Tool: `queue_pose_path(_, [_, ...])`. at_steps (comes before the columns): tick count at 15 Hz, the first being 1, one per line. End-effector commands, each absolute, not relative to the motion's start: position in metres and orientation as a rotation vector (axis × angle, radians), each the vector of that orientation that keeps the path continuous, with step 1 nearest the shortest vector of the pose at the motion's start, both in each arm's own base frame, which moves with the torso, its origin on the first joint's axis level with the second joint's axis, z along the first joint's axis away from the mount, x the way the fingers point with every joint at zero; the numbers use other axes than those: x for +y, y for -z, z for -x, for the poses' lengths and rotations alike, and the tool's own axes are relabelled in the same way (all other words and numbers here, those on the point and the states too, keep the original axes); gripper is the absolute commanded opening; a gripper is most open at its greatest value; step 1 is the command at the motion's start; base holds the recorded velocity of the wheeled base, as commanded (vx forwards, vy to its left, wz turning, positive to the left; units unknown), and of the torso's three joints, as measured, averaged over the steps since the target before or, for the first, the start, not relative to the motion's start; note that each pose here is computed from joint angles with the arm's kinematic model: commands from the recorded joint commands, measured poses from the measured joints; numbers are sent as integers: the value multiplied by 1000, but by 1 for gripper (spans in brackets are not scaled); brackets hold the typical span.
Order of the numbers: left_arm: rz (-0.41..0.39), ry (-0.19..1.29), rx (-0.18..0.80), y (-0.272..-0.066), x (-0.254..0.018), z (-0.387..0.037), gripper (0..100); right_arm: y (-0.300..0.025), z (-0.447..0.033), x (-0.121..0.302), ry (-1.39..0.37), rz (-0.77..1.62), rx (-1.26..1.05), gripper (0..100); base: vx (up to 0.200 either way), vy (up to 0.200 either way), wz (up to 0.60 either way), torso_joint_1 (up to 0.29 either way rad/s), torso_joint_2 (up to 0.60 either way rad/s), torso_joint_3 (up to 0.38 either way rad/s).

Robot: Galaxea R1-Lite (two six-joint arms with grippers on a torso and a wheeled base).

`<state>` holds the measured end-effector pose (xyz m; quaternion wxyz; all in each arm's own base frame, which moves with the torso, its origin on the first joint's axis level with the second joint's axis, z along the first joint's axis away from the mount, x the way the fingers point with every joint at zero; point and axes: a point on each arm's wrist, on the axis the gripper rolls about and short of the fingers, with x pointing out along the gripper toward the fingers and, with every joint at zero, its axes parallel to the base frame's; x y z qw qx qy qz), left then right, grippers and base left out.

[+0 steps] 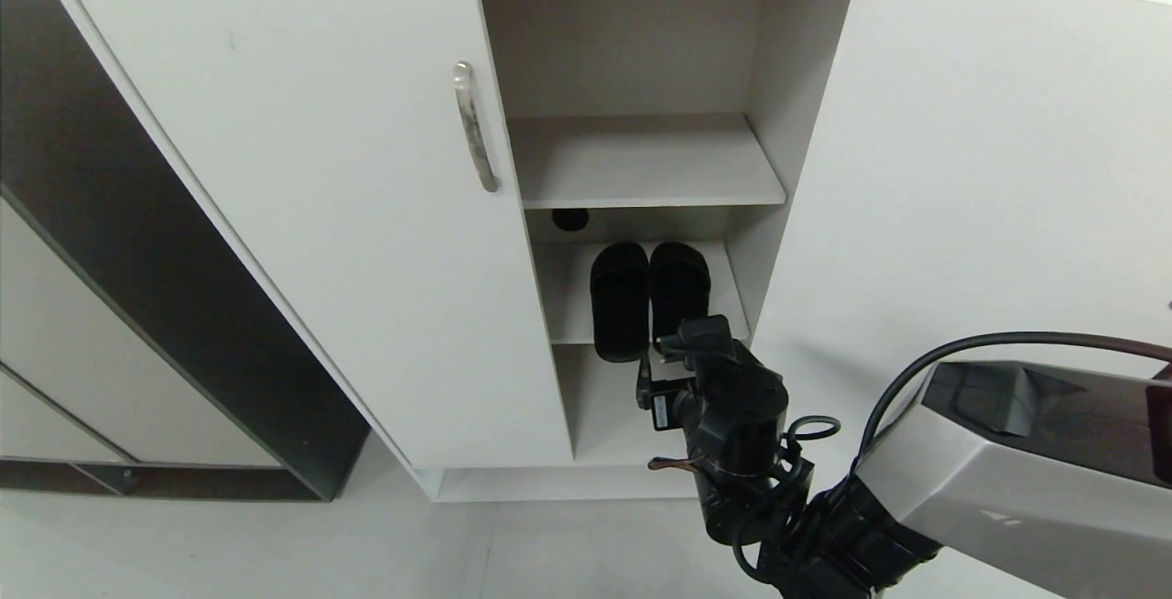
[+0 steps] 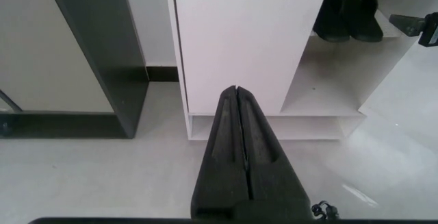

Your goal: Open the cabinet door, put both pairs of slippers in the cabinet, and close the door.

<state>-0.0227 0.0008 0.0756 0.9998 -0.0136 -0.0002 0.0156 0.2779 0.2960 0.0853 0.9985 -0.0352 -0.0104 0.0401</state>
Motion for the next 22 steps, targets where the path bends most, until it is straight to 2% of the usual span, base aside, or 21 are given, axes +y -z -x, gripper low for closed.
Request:
queue_pose_path(1, [28,-32,0,-76,1,23,0,-85,-278,296,-80,71,-20,100,0,0,0,-2,-2,173])
queue_pose_path(12, [28,-32,0,-76,1,23,0,-89,-274,292,-84,73,-17,100,0,0,0,2,3,190])
queue_pose_path(14, [28,-32,0,-76,1,23,0,-97,-265,288,-120,70,-20,100,0,0,0,-1,1,35])
queue_pose_path(17, [28,-32,0,-76,1,23,0,-95,-262,285,-152,81,-10,100,0,0,0,0,0,0])
queue_pose_path(20, [28,-32,0,-76,1,23,0,-95,-246,280,-271,98,9,100,0,0,0,0,0,0])
queue_pose_path(22, [28,-32,0,-76,1,23,0,-93,-247,280,-274,101,13,100,0,0,0,0,0,0])
